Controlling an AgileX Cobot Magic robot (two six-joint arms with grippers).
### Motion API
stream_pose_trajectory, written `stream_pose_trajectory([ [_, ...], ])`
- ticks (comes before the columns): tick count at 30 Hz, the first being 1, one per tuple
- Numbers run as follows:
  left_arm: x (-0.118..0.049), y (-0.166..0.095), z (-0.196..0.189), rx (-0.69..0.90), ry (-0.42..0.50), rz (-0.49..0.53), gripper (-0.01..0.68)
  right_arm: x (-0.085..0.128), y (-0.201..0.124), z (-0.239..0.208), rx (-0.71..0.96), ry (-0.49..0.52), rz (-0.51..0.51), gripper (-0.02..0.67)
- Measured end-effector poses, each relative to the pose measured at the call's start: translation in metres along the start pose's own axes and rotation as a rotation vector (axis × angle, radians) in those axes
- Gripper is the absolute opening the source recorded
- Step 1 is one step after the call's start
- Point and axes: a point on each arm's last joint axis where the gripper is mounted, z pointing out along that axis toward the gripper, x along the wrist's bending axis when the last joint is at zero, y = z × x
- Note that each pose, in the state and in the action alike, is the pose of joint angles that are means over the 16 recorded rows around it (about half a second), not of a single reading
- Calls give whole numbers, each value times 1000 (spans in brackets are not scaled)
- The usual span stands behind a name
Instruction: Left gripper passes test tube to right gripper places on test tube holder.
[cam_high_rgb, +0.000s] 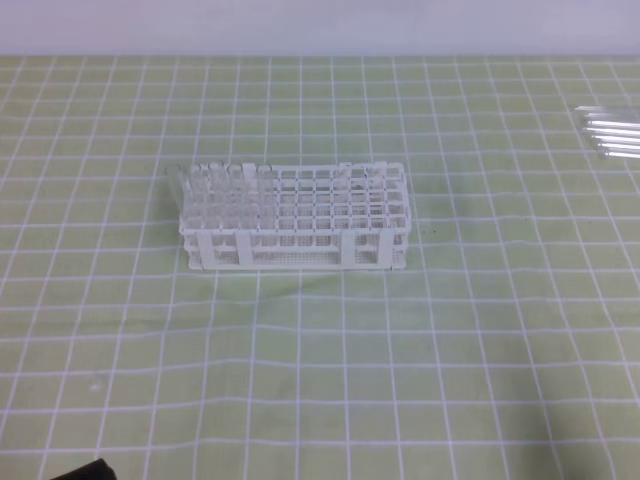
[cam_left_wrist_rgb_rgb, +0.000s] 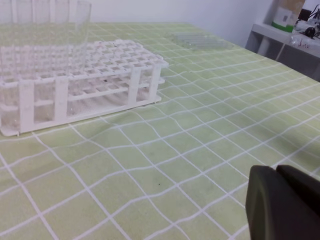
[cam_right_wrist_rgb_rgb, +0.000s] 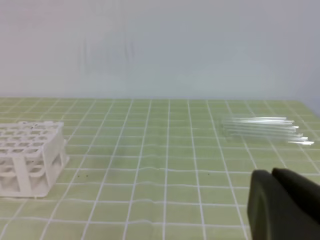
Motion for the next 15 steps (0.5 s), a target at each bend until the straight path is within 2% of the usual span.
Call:
stream_pose_trajectory([
  [7, 0, 0, 0, 0, 0, 0, 0, -1, -12, 0, 100, -8, -56, -1],
  [15, 0, 1, -1, -2, 1, -1, 0, -2, -18, -1, 170, -9, -62, -1],
])
